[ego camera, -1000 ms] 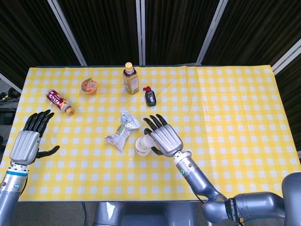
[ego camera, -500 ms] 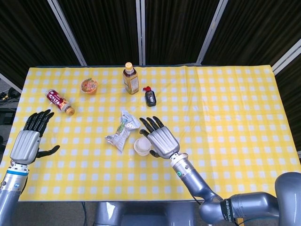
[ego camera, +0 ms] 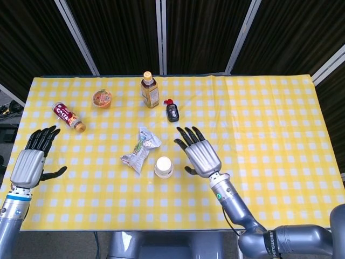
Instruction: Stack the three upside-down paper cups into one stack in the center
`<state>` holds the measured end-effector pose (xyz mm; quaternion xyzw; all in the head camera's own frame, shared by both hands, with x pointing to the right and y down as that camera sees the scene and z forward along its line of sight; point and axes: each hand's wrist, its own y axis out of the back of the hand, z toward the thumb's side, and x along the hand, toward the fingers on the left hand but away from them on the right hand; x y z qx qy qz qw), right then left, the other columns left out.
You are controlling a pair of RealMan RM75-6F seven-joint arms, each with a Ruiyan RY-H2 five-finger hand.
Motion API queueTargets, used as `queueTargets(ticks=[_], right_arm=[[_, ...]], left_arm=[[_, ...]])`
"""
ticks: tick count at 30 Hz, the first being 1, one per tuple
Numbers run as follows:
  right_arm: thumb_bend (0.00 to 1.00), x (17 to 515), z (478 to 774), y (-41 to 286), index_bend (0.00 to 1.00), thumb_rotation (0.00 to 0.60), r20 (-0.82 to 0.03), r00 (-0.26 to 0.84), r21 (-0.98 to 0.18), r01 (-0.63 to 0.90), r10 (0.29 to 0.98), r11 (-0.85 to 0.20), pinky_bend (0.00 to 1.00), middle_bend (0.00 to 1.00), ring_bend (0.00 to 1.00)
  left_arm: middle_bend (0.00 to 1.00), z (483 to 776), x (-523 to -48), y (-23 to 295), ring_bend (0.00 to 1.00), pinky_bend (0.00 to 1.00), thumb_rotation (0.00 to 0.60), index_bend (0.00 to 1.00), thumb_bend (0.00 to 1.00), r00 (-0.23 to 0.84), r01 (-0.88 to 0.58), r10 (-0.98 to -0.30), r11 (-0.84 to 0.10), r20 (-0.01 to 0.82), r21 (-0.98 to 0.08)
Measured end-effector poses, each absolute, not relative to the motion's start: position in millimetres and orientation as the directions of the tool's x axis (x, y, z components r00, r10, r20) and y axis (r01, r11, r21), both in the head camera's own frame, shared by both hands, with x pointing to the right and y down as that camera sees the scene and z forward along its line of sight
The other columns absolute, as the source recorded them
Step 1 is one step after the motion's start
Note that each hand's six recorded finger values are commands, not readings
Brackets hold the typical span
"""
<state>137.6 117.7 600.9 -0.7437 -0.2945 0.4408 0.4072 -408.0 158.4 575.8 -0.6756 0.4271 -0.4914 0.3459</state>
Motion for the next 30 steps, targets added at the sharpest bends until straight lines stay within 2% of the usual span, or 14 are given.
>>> queueTargets(ticks=[9, 16, 25, 30], right_arm=[[0.08, 255, 606, 131, 0.01, 0.600, -0.401, 0.232, -0.878, 0.179, 0.886, -0.444, 0.00, 0.00, 0.00], [0.09, 358, 602, 168, 0.00, 0.600, -0.371, 0.093, -0.907, 0.179, 0.924, -0.382, 0.00, 0.00, 0.00], [0.08, 403, 593, 205, 0.00, 0.600, -0.375, 0.038, -0.908, 0.189, 0.926, -0.375, 0.00, 0.00, 0.00], [0.08, 415, 589, 216, 0.00, 0.600, -0.371, 0.043, -0.908, 0.193, 0.928, -0.372, 0.00, 0.00, 0.00]], left_arm=[[0.00, 585, -409, 171, 0.00, 0.00, 0.600, 0.00, 0.15, 0.138, -0.198, -0.914, -0.402, 0.381, -0.894], [0.00, 589, -414, 187, 0.00, 0.00, 0.600, 0.00, 0.15, 0.122, -0.180, -0.912, -0.409, 0.392, -0.895], [0.00, 587, -424, 210, 0.00, 0.00, 0.600, 0.00, 0.14, 0.108, -0.159, -0.916, -0.400, 0.387, -0.903], [0.00, 582, -431, 218, 0.00, 0.00, 0.600, 0.00, 0.14, 0.099, -0.165, -0.925, -0.380, 0.368, -0.910]])
